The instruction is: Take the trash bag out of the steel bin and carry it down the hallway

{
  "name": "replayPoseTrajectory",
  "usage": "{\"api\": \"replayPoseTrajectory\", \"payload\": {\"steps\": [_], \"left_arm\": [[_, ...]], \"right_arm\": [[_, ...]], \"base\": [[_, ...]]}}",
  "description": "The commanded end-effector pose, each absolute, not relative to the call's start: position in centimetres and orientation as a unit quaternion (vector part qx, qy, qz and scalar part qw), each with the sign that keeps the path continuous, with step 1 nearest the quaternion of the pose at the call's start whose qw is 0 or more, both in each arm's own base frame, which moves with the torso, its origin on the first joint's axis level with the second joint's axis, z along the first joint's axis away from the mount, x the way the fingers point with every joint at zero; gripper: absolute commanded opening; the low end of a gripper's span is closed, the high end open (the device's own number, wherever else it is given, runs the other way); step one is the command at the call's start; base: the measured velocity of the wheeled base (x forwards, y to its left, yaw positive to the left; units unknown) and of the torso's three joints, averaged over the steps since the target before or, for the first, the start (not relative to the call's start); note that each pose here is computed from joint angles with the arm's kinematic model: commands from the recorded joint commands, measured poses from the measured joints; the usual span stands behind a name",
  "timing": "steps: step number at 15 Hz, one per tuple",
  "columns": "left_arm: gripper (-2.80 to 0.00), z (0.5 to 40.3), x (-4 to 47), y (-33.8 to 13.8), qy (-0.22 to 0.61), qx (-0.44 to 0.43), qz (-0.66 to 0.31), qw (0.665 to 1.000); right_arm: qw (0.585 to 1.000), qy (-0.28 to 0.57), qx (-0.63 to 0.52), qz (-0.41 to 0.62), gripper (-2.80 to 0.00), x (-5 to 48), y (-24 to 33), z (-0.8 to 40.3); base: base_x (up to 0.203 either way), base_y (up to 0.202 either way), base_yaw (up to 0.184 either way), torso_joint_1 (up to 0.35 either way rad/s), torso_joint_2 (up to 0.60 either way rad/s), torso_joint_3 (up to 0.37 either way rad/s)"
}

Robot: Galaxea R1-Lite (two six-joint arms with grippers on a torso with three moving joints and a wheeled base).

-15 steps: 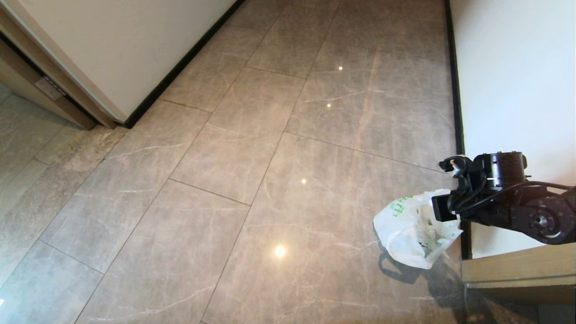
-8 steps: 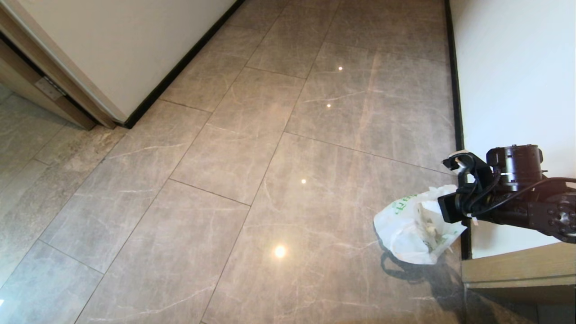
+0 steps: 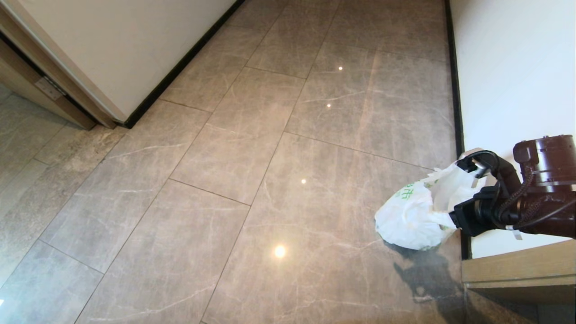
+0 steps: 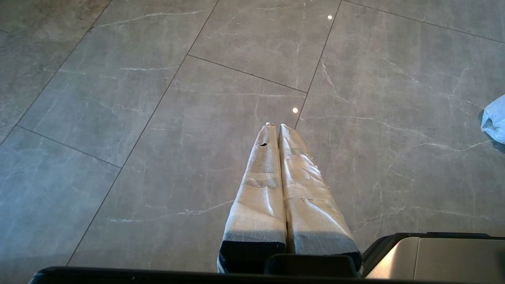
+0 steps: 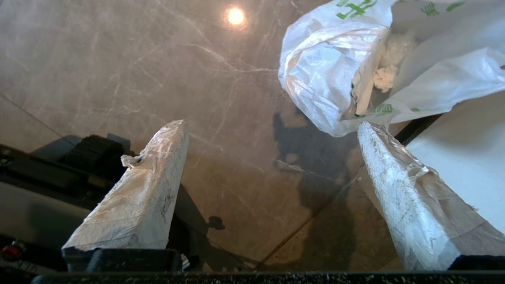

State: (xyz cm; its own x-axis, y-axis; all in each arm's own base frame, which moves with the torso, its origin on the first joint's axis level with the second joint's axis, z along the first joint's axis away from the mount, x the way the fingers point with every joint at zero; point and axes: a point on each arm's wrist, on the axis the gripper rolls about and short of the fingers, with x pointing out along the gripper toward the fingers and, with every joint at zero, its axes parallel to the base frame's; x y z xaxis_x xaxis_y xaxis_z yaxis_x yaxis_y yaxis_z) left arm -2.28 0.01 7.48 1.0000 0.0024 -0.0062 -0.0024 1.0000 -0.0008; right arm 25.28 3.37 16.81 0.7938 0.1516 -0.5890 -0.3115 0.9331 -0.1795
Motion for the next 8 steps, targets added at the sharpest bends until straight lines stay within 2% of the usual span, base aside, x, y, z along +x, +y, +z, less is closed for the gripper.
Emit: {"api": "replayPoseTrajectory", "payload": {"steps": [1,8], "left_arm": [[-2.80,7.5,-2.3,0.0,0.003,-0.001,0.002,1.000],[-2.80,7.5,-2.3,0.0,0.003,0.000,0.002,1.000]], "right_arm": [[0.937,0.279,-0.145,0.154,0.00,23.7,4.9,17.9],[0.933,0.233,-0.157,0.223,0.00,22.9,8.4,19.1]], "base": [[0.000,0.000,0.000,0.000,0.00,0.000],[0.000,0.000,0.000,0.000,0.00,0.000]]}}
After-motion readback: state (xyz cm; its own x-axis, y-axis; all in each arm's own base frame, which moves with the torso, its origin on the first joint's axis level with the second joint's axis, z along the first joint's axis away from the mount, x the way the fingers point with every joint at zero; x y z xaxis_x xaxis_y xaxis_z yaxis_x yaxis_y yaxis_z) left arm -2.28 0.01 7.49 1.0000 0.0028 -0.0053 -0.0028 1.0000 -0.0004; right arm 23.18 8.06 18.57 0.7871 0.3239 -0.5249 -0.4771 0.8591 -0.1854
